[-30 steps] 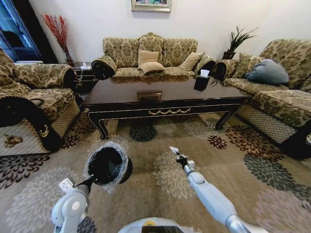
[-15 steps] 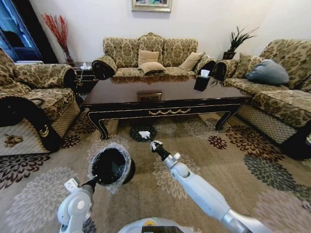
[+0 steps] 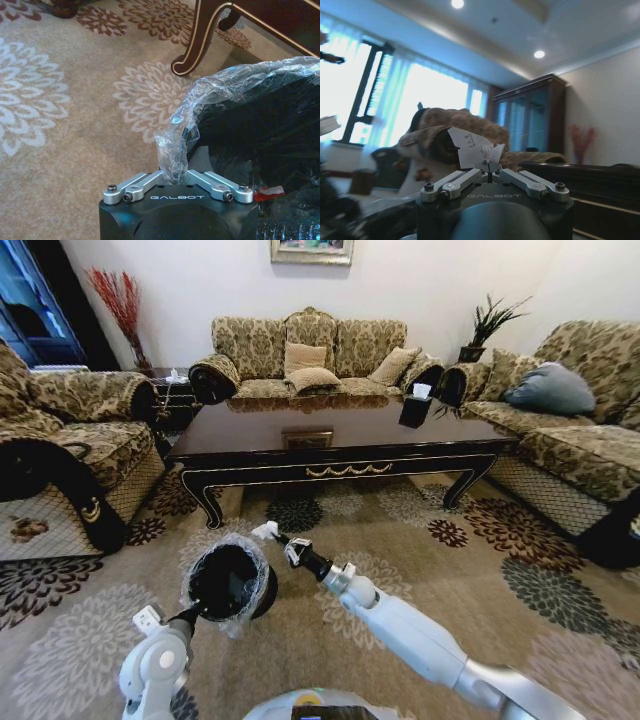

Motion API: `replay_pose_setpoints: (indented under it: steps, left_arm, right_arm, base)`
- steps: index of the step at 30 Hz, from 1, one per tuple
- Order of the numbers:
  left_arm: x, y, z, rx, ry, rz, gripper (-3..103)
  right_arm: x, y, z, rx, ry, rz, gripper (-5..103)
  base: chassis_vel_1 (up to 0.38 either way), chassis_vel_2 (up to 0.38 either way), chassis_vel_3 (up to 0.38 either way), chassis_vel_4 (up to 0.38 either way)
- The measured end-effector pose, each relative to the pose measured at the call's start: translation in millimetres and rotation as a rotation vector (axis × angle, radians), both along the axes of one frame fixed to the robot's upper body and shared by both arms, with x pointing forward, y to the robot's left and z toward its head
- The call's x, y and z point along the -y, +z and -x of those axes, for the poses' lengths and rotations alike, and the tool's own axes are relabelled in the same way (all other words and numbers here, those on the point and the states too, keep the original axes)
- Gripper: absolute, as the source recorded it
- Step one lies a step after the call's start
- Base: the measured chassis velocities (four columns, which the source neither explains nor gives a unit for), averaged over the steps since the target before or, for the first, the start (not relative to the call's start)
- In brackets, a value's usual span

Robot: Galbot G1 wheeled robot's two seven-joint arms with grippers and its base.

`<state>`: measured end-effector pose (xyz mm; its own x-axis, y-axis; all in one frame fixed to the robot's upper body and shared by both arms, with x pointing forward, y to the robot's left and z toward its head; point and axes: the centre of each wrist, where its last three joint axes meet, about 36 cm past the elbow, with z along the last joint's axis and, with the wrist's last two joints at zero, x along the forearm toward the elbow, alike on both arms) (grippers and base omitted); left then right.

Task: Move to the front of the table and pick up the trash from the floor, then place it into the trash bin.

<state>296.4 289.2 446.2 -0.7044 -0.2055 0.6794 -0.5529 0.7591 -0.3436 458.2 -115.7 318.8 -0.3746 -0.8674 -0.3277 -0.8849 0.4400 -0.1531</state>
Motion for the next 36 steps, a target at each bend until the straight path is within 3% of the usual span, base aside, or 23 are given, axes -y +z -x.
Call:
replay_pose_setpoints:
  steps: [8,14,18,21,25,27,31,36]
  left_arm:
    - [2.6,-3.2,-4.1,0.000,-0.002,0.013,0]
    - [3.7,-3.2,-4.8,0.002,-0.004,0.017,0]
    - [4.3,-3.2,-5.0,0.002,-0.006,0.018,0]
    - [5.2,-3.4,-5.1,0.002,-0.007,0.020,0]
    - [5.9,-3.7,-5.0,0.001,-0.008,0.020,0]
    - [6.1,-3.9,-4.8,0.001,-0.007,0.021,0]
    - [6.3,-4.3,-4.4,-0.001,-0.006,0.020,0]
    - [6.4,-4.8,-3.8,-0.003,-0.005,0.019,0]
  right_arm:
    - [-23.2,-12.4,16.7,0.019,0.072,0.038,0]
    - [-23.5,-21.2,22.2,0.049,0.079,0.080,-2]
    - [-21.8,-25.5,25.9,0.065,0.076,0.098,8]
    - [-21.2,-29.3,29.4,0.068,0.076,0.110,25]
    - [-21.1,-31.9,32.3,0.067,0.071,0.114,36]
    - [-20.4,-32.3,32.5,0.068,0.065,0.115,47]
    - [-18.6,-30.5,30.2,0.071,0.050,0.111,57]
    - [-19.1,-21.0,21.6,0.072,0.003,0.079,79]
  base:
    - [0.000,0.000,0.000,0.000]
    - [0.000,0.000,0.000,0.000]
    - [0.000,0.000,0.000,0.000]
    - [0.000,0.000,0.000,0.000]
    - [0.000,0.000,0.000,0.000]
    - [0.000,0.000,0.000,0.000]
    - [0.000,0.000,0.000,0.000]
    - [0.000,0.000,0.000,0.000]
